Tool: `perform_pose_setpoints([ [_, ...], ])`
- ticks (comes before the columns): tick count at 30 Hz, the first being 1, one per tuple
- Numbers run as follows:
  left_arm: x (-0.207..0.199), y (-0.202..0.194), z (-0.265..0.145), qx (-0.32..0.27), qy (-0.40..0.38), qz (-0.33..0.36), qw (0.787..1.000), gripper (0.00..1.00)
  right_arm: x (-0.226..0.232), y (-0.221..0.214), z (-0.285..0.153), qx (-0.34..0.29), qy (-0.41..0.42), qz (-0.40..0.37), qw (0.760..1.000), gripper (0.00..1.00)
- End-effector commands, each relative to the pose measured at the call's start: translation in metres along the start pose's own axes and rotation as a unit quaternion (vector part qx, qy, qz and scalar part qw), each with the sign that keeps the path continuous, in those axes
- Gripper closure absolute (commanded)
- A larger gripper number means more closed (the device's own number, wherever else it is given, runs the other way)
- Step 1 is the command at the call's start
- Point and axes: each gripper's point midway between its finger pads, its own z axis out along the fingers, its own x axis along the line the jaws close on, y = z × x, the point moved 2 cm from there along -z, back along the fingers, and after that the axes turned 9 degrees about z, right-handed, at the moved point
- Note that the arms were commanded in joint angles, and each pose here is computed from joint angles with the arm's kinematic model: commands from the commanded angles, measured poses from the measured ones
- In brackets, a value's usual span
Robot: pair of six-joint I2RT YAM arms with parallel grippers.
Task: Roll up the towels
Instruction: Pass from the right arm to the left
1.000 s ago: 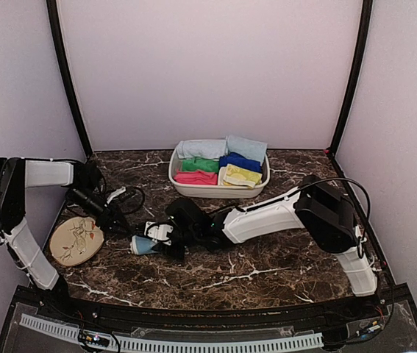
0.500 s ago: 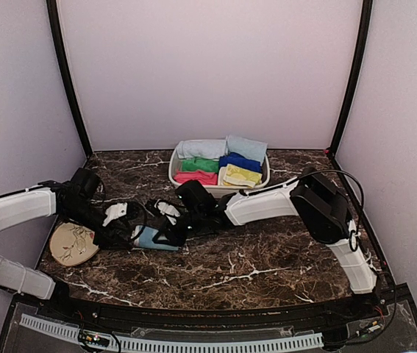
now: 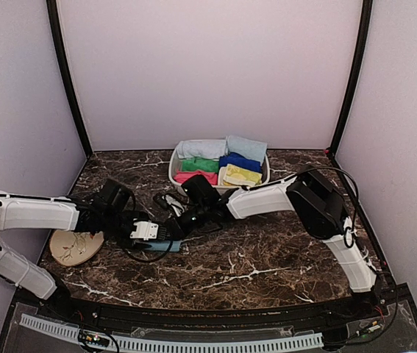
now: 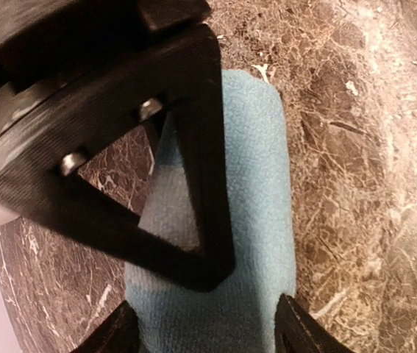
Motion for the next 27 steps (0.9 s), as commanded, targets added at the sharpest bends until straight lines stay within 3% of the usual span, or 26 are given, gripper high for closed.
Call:
perform_pose_setpoints([
  [1, 0.005, 0.0, 0.014, 0.04, 0.027, 0.06, 0.997, 0.37, -0.002, -0.024, 0.009, 0.055, 0.03, 0.068, 0.996, 0.93],
  [12, -0.003, 0.005, 0.029, 0.054, 0.002, 0.065, 0.996, 0.41, 0.05, 0.008, -0.019, 0.022, 0.098, 0.032, 0.994, 0.95],
  [18, 0.01, 0.004, 0.033, 0.085, -0.01, 0.05, 0.995, 0.65, 0.078, 0.017, -0.039, 0.016, 0.113, -0.016, 0.993, 0.95],
  [21, 0.029, 0.009, 0.031, 0.089, 0.004, 0.034, 0.995, 0.69, 0.089, 0.015, -0.05, 0.013, 0.118, -0.035, 0.992, 0.94],
  [23, 0.035, 0.013, 0.029, 0.083, 0.005, 0.021, 0.996, 0.68, 0.098, 0.014, -0.059, 0.01, 0.13, -0.046, 0.99, 0.94],
  [27, 0.04, 0.016, 0.025, 0.082, 0.012, -0.011, 0.997, 0.43, 0.119, 0.018, -0.076, -0.007, 0.143, -0.069, 0.987, 0.94],
])
